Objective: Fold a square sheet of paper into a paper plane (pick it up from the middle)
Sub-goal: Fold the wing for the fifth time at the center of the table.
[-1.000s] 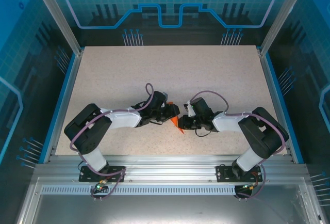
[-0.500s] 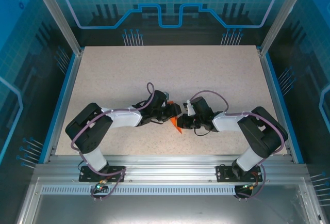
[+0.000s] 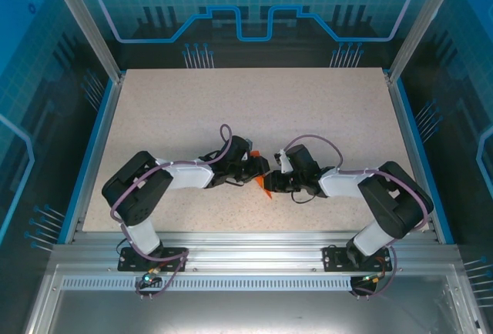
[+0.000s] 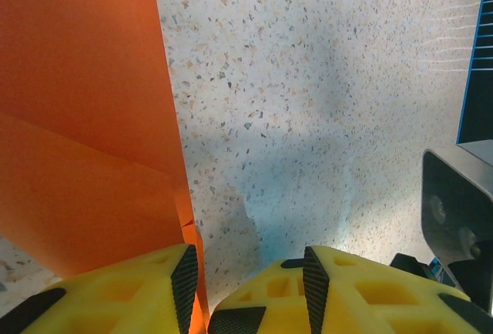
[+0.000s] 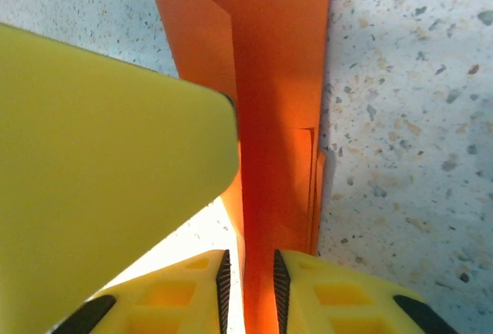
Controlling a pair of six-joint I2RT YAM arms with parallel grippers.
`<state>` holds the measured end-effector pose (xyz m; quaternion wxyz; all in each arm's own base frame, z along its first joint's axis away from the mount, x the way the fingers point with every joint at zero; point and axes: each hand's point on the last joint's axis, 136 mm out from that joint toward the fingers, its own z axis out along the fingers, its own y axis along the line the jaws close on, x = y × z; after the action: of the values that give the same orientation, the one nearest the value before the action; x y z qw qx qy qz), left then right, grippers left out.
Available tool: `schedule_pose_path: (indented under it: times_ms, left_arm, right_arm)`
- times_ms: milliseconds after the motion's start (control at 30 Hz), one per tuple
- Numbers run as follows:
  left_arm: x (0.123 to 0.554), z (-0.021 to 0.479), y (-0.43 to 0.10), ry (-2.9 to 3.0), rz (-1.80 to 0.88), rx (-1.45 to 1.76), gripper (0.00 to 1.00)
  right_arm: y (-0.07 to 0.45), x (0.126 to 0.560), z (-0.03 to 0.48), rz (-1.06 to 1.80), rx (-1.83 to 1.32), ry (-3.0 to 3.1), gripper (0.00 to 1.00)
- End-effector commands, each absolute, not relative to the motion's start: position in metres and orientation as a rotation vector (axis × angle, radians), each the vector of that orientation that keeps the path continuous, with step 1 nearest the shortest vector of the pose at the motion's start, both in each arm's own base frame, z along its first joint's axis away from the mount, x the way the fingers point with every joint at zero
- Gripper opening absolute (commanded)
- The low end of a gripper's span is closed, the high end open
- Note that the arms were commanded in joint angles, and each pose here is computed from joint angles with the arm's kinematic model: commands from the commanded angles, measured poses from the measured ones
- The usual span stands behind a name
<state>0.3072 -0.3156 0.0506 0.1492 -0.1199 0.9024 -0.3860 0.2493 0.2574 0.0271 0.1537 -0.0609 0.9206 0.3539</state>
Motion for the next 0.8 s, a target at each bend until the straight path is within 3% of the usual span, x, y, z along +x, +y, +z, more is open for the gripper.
schedule_pose_path:
  times_ms: [0,200,567,767]
  left_arm:
    - [0.317,0.071,-0.322,2.542,-1.154,-0.297,0.44]
    - [0.318,0.078,-0.323,2.531,-1.169,-0.292,0.44]
    - [0.316,0.086,-0.32,2.514,-1.173,-0.283,0.46]
    - [0.312,0.101,-0.314,2.472,-1.182,-0.262,0.55]
  right_arm:
    - [0.263,0.247,0.033,0.975,-0.274,2.632,0.27]
    - [0.268,0.248,0.028,0.912,-0.305,2.648,0.28]
    - [0.265,0.251,0.023,0.905,-0.245,2.642,0.03]
    - [0.273,0.255,0.036,1.121,-0.158,2.561,0.0]
